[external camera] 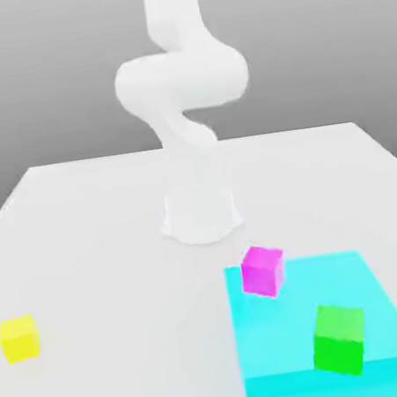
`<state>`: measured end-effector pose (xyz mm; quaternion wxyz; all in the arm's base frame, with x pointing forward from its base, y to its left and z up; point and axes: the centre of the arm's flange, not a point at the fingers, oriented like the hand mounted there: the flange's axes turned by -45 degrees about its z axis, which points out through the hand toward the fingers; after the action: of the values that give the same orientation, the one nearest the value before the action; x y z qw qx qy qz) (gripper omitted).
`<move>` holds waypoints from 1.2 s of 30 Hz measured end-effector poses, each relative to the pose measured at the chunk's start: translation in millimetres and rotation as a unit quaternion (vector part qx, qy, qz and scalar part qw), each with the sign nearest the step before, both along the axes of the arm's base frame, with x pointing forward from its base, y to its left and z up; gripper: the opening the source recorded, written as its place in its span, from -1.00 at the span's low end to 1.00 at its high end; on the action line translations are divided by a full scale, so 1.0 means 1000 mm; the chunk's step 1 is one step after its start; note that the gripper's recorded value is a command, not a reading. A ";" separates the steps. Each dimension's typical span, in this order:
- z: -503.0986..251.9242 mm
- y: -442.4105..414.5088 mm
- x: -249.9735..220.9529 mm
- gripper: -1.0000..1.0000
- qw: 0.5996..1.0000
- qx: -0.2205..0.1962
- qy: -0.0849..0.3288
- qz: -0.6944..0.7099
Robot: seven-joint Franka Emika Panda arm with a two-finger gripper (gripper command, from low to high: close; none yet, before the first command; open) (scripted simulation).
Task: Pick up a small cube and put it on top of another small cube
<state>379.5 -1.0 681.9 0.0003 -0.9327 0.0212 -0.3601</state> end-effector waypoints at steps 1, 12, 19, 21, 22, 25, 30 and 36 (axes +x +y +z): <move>-0.013 -0.001 0.014 0.00 1.000 0.002 0.014 -0.006; -0.175 -0.014 0.123 0.00 0.986 0.021 0.150 -0.066; -0.296 -0.026 0.158 0.00 0.966 0.038 0.234 -0.103; -0.332 -0.028 0.162 0.00 0.959 0.043 0.258 -0.114; -0.350 -0.029 0.164 0.00 0.955 0.045 0.269 -0.118; -0.405 -0.031 0.164 0.00 0.942 0.054 0.304 -0.132; -0.492 -0.034 0.157 0.00 0.922 0.066 0.350 -0.152; -0.545 -0.034 0.156 -1.00 0.920 0.067 0.354 -0.153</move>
<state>535.5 -34.6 137.0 0.0001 -0.9824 0.1868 -0.0003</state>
